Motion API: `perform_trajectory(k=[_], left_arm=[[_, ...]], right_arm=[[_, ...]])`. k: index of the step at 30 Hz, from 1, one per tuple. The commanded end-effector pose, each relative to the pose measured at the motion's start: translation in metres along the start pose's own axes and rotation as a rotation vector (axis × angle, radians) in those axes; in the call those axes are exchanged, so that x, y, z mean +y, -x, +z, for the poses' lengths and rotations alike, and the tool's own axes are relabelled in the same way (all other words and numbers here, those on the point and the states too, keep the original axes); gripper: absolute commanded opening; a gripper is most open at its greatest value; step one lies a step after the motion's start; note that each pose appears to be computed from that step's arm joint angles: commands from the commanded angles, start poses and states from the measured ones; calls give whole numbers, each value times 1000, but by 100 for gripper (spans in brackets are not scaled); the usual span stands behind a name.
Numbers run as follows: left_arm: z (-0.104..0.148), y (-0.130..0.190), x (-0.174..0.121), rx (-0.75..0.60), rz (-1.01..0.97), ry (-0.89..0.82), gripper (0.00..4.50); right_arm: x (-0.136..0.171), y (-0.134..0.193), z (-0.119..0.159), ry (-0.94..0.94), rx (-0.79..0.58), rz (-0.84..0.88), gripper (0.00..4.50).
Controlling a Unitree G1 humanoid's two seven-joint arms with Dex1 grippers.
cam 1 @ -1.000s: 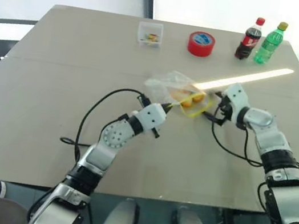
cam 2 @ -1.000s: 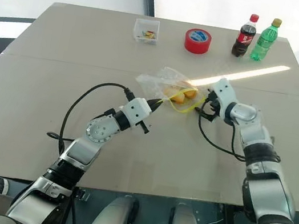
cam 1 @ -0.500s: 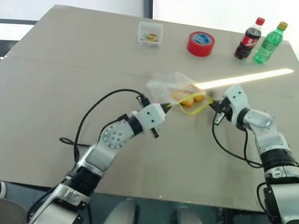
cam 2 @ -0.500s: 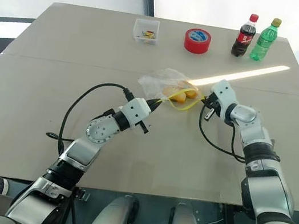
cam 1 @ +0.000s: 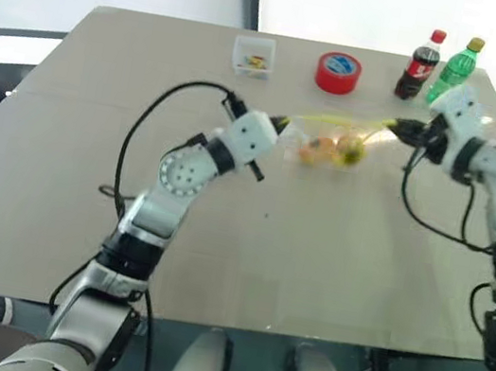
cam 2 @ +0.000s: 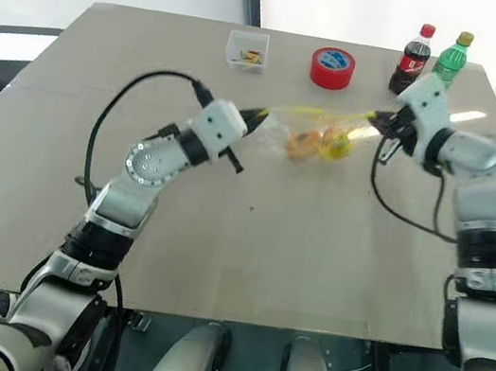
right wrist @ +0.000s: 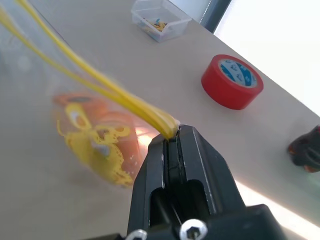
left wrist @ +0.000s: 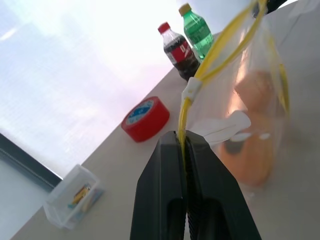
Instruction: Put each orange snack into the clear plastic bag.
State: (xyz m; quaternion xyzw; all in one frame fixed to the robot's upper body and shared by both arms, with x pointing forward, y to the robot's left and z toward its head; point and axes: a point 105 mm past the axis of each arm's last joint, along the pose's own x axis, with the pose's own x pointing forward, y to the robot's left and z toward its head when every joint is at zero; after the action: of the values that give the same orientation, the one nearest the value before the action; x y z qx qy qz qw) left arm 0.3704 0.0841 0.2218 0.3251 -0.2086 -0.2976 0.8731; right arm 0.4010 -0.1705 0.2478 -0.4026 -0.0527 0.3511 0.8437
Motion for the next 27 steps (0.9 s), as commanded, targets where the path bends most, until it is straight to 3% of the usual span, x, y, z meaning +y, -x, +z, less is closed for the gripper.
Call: perform_trajectory(k=[1,7,9,11,16,19,27], left_arm=[[17,0,7,-35,-37,-88,0],[6,6,-17,-11,-176,-109,0],[8,8,-19,-15,-208,-123,0],[12,7,-15,-19,-204,-133,0],[22,5,-17,-35,-223,-226,0],[27,3,-21,-53,-230,-247,0],[35,4,-23,-67,-235,-272,0]], right_arm=[[-12,17,19,52,-9,-15,85],[14,34,12,56,85,123,363],[17,39,22,74,84,154,363],[24,39,53,72,-4,196,363],[48,15,93,130,-133,249,363],[59,-7,100,238,-152,228,363],[72,-28,95,270,-183,248,363]])
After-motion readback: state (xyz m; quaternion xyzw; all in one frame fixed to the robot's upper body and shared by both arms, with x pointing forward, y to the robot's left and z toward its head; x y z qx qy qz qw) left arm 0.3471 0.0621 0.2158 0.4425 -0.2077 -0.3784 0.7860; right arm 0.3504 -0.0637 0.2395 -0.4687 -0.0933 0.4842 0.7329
